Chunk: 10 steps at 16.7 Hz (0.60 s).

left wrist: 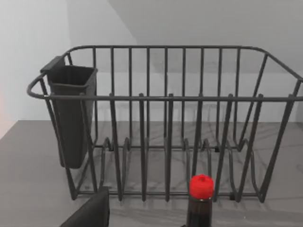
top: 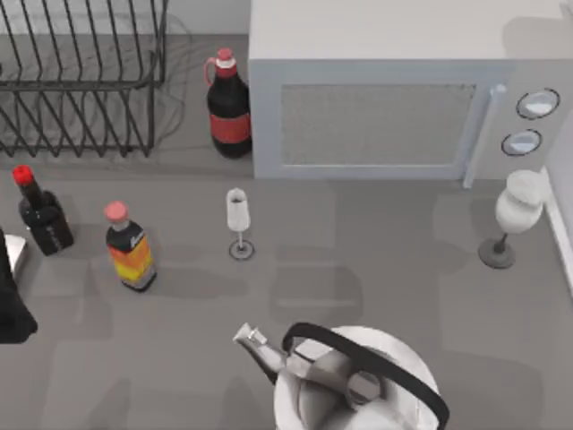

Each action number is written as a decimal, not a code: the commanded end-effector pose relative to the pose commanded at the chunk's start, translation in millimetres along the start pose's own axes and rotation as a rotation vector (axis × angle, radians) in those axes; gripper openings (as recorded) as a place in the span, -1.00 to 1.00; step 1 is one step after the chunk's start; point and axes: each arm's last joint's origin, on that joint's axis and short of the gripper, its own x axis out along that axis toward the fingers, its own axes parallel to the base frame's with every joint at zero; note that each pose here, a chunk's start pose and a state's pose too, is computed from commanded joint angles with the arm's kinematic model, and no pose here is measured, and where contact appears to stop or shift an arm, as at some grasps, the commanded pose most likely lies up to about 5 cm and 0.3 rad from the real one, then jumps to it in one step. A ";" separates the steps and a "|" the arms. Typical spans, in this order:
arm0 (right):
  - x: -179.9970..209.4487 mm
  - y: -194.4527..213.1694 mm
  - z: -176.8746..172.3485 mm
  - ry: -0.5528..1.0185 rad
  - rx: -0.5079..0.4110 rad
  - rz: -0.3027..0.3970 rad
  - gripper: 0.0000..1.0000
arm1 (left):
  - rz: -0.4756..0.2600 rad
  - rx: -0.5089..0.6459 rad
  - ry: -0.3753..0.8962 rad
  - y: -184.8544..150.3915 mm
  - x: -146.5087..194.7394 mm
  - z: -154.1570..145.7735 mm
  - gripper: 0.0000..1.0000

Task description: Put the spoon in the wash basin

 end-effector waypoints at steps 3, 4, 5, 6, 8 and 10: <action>2.8 0.5 4.4 -0.026 0.002 0.003 -1.00 | 0.000 0.000 0.000 0.0 0.0 0.0 1.00; 3.0 0.5 4.9 -0.030 0.003 0.004 -1.00 | 0.000 0.000 0.000 0.0 0.0 0.0 1.00; 3.0 0.5 4.9 -0.031 0.003 0.004 -1.00 | 0.000 0.000 0.000 0.0 0.0 0.0 1.00; 3.0 0.5 4.9 -0.031 0.003 0.004 -1.00 | 0.000 0.000 0.000 0.0 0.0 0.0 1.00; 3.0 0.5 4.9 -0.031 0.003 0.004 -1.00 | 0.000 0.000 0.000 0.0 0.0 0.0 1.00; 3.9 1.5 4.6 -0.027 0.003 0.004 -1.00 | 0.000 0.000 0.000 0.0 0.0 0.0 1.00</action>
